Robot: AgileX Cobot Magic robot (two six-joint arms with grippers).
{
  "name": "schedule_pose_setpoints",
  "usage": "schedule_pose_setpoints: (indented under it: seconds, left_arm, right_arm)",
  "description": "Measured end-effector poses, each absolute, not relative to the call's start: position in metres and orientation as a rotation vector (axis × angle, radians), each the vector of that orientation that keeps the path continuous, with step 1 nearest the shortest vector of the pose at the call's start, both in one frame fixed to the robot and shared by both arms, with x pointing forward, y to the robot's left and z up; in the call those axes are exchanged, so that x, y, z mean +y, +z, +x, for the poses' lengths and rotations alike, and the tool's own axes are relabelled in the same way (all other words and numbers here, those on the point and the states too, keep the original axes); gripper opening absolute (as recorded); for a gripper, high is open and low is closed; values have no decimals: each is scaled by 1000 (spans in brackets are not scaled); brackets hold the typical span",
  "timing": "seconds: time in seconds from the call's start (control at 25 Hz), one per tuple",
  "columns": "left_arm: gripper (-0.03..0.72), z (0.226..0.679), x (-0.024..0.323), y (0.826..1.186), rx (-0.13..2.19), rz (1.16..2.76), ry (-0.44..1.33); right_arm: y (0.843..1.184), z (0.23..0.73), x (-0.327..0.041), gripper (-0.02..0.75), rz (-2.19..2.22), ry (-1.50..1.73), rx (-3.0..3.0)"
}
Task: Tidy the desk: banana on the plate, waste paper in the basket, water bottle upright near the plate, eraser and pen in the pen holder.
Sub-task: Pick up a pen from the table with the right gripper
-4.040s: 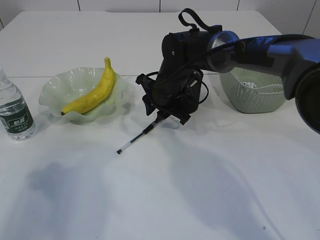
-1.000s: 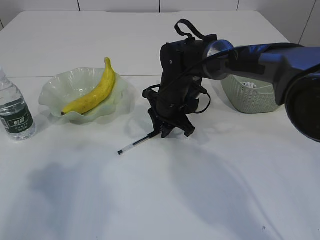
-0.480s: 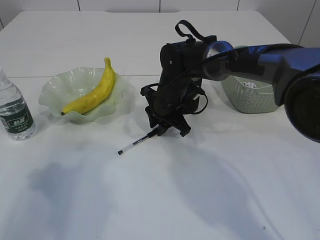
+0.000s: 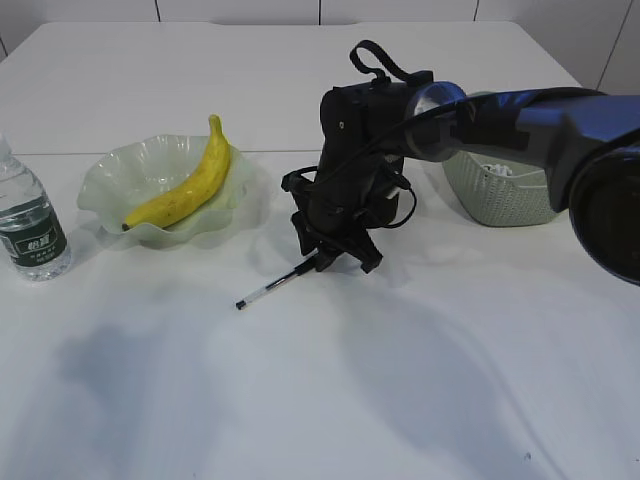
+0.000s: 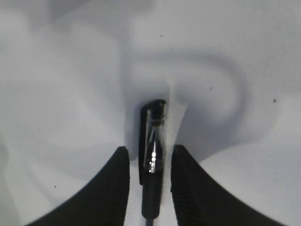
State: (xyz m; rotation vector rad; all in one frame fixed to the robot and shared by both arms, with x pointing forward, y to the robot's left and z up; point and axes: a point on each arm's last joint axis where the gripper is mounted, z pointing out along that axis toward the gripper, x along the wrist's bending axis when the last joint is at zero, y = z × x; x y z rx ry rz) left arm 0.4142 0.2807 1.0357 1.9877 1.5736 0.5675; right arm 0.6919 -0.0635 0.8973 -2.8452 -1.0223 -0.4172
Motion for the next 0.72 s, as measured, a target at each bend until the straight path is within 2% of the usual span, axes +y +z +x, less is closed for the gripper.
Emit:
schedule_pose_setpoints:
  seconds: [0.72]
  left_arm:
    - [538,414,281,1036,1574,1988,568]
  right_arm:
    - [897,691,-66,239,-2865,-387,-1045]
